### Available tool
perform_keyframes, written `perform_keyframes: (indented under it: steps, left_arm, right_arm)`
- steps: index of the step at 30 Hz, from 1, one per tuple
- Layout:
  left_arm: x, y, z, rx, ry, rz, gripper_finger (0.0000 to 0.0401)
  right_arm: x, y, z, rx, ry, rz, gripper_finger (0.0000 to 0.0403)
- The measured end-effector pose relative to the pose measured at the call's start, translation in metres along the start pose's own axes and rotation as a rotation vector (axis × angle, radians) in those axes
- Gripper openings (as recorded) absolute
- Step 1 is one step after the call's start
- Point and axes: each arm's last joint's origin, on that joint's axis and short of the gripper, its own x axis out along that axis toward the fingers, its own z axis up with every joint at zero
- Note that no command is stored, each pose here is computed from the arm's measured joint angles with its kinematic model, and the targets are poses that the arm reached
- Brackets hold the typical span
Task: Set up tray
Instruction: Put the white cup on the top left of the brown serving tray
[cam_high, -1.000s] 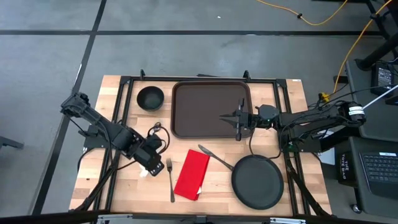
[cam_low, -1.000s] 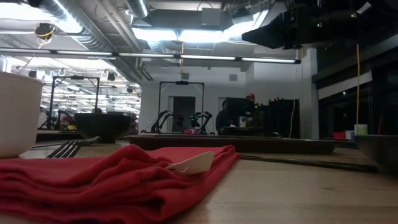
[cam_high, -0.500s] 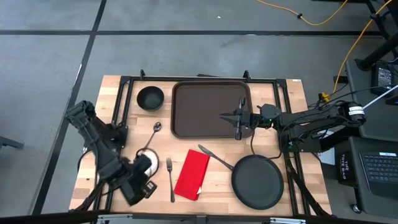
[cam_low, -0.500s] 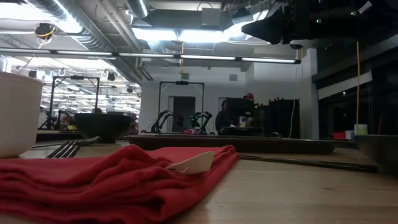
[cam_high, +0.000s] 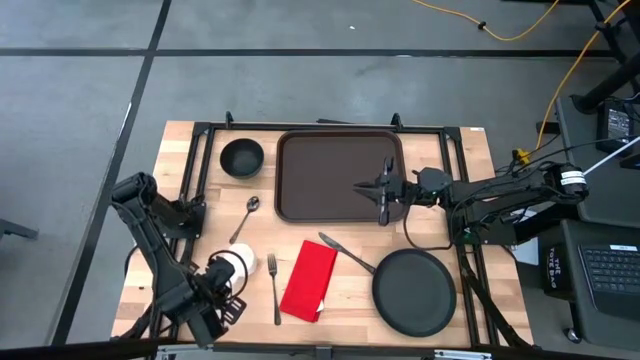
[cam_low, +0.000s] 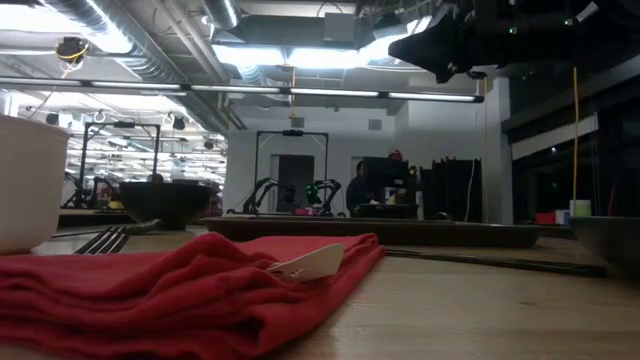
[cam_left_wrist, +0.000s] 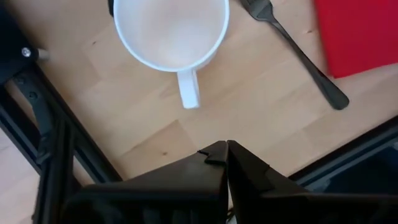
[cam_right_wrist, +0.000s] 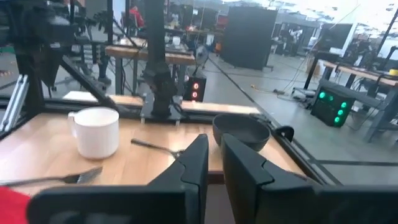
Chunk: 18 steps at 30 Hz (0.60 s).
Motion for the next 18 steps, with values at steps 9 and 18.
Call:
perform_keyframes:
  steps: [9,18]
  left_arm:
    - [0.0079,-0.0047,-0.0017,-0.085,-0.013,0.025,0.0015]
    - [0.0088,-0.0056,-0.0010,-0.125,-0.052,0.009,0.0091]
  right_arm:
    - [-0.0001,0.0013,-0.0028,0.021,0.029,0.008,0.0052]
    - [-0.0002,0.0033,-0.0024,0.022,0.018,0.079,0.0052]
